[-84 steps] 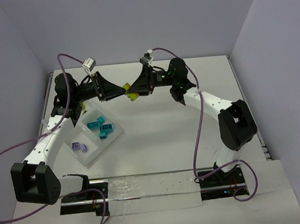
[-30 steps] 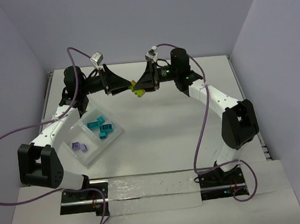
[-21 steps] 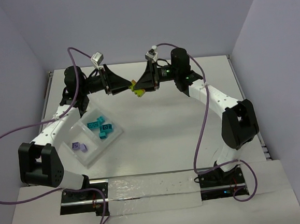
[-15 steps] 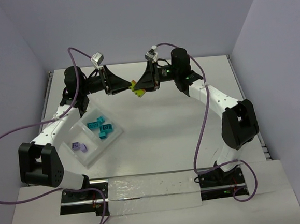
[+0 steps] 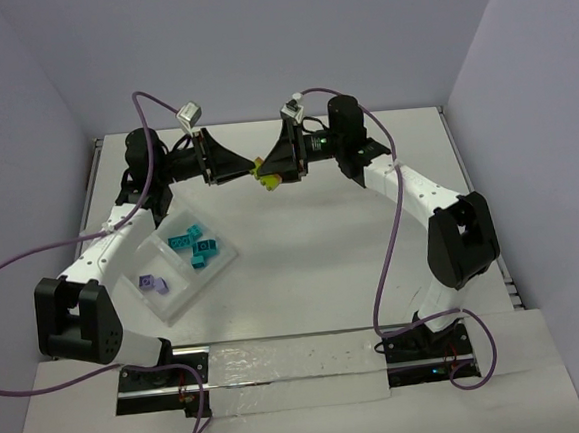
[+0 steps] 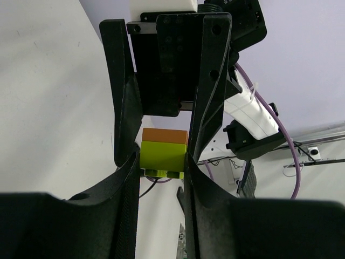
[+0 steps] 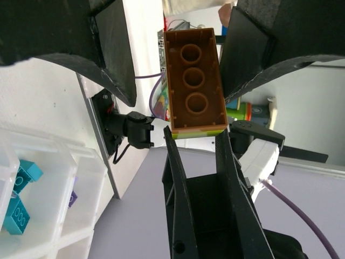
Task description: Sort the legos into containers by color
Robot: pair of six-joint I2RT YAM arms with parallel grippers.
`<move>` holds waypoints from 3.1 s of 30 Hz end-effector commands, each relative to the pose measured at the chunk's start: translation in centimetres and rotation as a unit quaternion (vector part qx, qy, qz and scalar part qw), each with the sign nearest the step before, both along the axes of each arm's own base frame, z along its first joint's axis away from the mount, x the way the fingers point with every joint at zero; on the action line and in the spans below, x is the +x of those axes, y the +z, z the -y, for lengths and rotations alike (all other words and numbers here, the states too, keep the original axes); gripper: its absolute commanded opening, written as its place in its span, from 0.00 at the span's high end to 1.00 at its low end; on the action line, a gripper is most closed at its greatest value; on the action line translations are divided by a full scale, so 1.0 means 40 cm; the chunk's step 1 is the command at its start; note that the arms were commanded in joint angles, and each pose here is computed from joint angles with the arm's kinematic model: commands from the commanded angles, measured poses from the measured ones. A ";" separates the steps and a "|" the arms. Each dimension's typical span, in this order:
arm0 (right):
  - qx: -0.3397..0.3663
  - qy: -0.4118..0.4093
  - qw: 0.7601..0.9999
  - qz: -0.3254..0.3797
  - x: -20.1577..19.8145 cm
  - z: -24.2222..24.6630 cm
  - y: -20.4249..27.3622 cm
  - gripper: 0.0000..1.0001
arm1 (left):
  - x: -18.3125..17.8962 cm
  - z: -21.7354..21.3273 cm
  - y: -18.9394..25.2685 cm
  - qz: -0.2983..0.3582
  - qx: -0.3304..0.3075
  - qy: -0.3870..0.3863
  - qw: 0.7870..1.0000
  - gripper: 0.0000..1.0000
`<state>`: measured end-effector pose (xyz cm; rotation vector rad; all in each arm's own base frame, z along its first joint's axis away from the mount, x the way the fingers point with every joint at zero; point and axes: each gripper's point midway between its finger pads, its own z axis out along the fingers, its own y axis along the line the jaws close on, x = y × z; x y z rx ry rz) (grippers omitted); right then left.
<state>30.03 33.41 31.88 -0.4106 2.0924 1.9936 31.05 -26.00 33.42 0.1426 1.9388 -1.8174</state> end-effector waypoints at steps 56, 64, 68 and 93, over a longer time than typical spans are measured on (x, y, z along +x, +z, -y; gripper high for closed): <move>0.020 -0.011 0.999 0.030 -0.010 0.044 0.044 1.00 | 0.007 -0.034 0.023 0.023 0.006 0.008 1.000 0.33; 0.021 -0.012 0.999 0.029 -0.005 0.042 0.046 1.00 | 0.000 -0.032 0.018 0.022 0.005 0.003 1.000 0.60; 0.020 -0.015 0.999 0.028 -0.002 0.042 0.045 1.00 | 0.000 -0.030 0.020 0.023 0.004 0.003 1.000 0.86; 0.094 -0.025 0.995 -0.023 0.013 0.080 0.073 1.00 | 0.009 -0.084 0.025 0.037 0.020 0.033 0.999 1.00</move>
